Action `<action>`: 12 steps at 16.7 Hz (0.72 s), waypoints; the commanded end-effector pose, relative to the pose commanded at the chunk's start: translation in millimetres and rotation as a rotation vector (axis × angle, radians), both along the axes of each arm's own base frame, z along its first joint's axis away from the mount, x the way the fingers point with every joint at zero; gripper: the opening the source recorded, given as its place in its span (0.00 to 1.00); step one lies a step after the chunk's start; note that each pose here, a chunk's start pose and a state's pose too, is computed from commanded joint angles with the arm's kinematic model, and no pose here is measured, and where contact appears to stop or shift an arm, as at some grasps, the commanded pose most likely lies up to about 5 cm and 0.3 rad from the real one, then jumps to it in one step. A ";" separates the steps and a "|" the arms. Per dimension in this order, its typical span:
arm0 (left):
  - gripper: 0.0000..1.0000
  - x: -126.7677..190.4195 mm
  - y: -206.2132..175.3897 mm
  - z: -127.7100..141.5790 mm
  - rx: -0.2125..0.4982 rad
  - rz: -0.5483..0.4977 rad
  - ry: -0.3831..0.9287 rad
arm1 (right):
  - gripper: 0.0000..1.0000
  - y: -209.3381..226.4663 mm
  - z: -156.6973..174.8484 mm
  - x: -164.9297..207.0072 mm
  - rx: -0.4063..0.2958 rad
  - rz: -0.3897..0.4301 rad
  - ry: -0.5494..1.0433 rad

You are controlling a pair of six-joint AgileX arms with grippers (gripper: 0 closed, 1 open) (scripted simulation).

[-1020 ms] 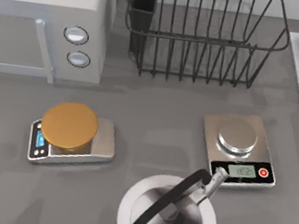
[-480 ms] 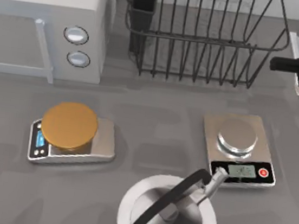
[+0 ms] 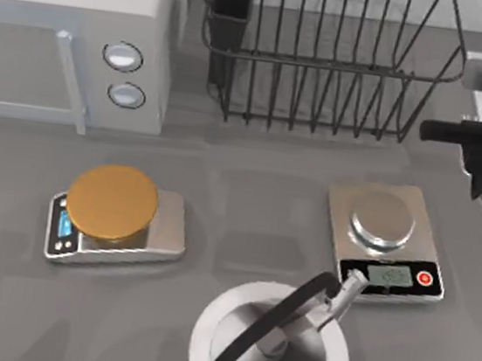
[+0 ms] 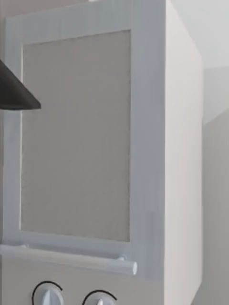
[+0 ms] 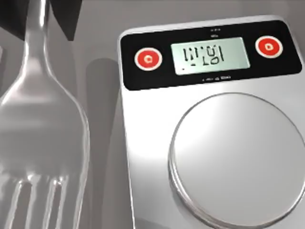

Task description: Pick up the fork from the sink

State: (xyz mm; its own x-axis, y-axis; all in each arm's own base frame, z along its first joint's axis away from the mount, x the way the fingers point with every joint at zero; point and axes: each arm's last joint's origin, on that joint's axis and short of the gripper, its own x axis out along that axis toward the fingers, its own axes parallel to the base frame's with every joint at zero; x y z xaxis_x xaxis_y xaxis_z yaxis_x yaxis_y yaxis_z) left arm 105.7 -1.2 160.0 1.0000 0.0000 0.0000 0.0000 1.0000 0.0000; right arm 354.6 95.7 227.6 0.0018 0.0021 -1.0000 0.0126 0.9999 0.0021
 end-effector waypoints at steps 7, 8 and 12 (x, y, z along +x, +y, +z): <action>1.00 0.0 0.0 0.0 0.000 0.000 0.000 | 0.00 -0.4 -67.2 -5.3 -0.002 0.003 0.002; 1.00 0.0 0.0 0.0 0.000 0.000 0.000 | 0.00 -0.4 -67.6 -5.4 -0.002 0.003 0.002; 1.00 0.0 0.0 0.0 0.000 0.000 0.000 | 0.08 -0.4 -67.6 -5.4 -0.002 0.003 0.002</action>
State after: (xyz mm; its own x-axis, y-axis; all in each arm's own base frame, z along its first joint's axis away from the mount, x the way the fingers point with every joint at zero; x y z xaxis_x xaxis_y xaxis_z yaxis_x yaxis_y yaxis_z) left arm 105.7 -1.2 160.0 1.0000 0.0000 0.0000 0.0000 1.0000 0.0000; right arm 349.2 95.3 160.0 0.0000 0.0000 -1.0000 0.0100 1.0000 0.0000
